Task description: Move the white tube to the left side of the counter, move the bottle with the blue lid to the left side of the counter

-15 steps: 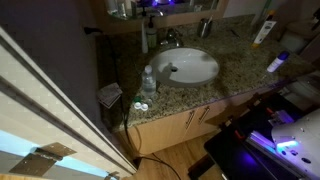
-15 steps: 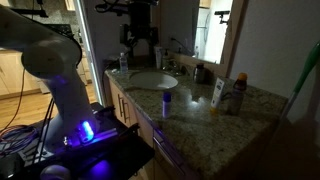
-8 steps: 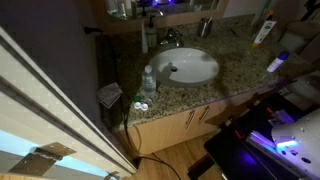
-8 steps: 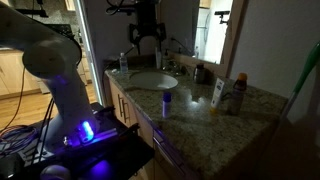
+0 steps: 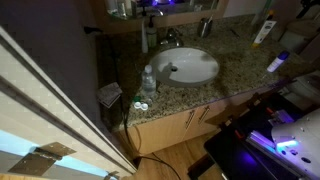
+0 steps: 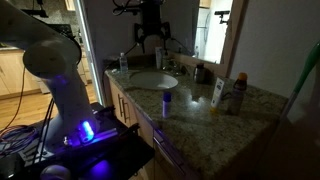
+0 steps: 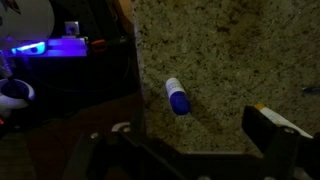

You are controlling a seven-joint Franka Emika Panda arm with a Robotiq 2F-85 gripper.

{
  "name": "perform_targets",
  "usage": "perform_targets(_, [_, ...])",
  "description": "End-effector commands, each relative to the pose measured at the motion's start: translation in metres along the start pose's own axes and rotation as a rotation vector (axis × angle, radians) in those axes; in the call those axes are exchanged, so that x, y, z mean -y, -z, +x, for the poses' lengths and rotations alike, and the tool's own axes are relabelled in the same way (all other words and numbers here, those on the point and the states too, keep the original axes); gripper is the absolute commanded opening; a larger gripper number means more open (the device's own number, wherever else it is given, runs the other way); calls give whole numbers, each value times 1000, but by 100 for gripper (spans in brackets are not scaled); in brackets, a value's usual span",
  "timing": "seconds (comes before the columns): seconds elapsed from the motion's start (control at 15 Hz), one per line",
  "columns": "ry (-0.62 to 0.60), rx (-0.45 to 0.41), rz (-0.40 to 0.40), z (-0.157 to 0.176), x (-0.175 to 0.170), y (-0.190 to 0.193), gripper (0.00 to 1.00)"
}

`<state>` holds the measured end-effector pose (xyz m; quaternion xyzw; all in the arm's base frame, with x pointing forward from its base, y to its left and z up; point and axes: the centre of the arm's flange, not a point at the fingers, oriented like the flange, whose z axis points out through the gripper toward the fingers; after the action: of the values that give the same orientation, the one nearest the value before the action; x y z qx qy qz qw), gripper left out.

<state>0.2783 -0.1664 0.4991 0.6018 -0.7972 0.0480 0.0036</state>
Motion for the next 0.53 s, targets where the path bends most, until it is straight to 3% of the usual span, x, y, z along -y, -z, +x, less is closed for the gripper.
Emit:
perform_targets(0.0, [-98,26,-19,21,4,-34,100])
perform_targets(0.47, [-344,54,9,88,-1,-88,100])
